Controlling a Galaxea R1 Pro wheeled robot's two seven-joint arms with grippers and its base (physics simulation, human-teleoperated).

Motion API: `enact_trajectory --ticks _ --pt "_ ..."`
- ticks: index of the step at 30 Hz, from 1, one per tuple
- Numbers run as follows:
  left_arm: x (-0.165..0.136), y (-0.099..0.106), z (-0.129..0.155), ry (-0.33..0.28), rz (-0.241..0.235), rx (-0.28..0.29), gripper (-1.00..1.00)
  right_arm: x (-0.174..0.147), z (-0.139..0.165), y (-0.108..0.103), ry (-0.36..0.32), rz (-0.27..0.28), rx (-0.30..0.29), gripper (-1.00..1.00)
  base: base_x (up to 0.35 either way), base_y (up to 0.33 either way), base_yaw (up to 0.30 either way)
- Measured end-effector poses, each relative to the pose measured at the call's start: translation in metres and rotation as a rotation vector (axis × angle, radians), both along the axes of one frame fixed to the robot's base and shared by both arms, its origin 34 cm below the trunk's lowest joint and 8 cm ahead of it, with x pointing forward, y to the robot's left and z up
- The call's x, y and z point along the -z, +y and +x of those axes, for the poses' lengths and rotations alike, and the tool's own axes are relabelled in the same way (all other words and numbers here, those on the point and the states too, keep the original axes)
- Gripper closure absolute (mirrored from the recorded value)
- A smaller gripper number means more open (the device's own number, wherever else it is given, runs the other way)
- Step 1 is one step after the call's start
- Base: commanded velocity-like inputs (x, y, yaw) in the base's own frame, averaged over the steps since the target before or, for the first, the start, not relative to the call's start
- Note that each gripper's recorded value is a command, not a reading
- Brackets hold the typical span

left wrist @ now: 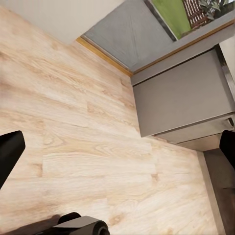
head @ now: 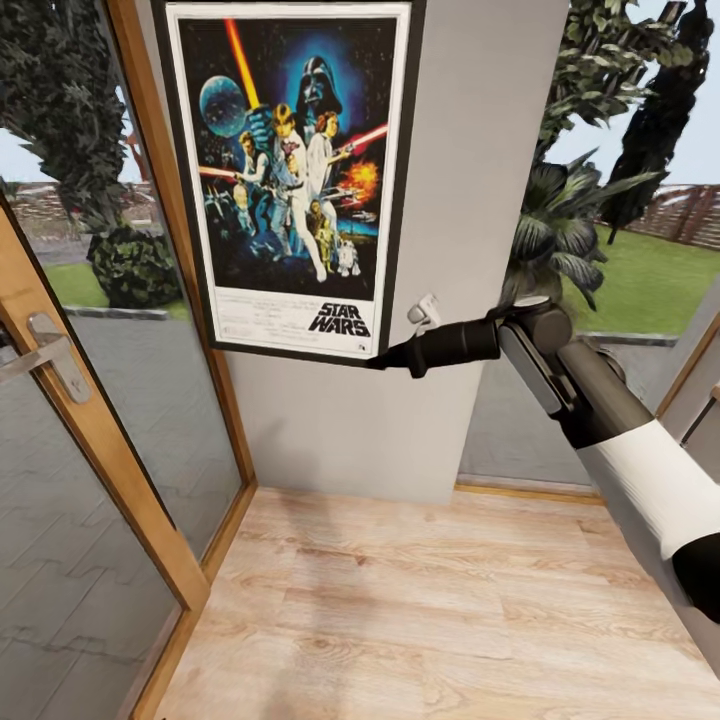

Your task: Pick up the poster from the kitchen countertop and hang it on one of the wall nails in the kitchen.

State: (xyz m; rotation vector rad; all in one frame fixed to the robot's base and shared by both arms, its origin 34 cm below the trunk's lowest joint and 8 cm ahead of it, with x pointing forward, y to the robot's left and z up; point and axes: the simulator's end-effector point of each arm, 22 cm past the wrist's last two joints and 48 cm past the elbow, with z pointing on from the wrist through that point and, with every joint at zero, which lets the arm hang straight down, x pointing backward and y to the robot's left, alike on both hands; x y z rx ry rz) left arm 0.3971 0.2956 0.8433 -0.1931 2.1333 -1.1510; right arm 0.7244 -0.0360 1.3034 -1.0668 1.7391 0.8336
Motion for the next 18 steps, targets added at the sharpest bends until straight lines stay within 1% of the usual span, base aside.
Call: enact_trajectory --ticks 2,18 --pt "0.0000 0.0000 0.0000 0.000 0.000 0.000 -1.00 0.0043 -0.0006 0.0004 -0.001 0.003 -0.003 1.00 0.000 0.000 0.000" --pt "0.0000 0.0001 0.0000 0.000 0.000 0.000 -1.00 0.0059 -0.0005 0.0011 -0.001 0.005 -0.003 1.00 0.002 0.000 0.000"
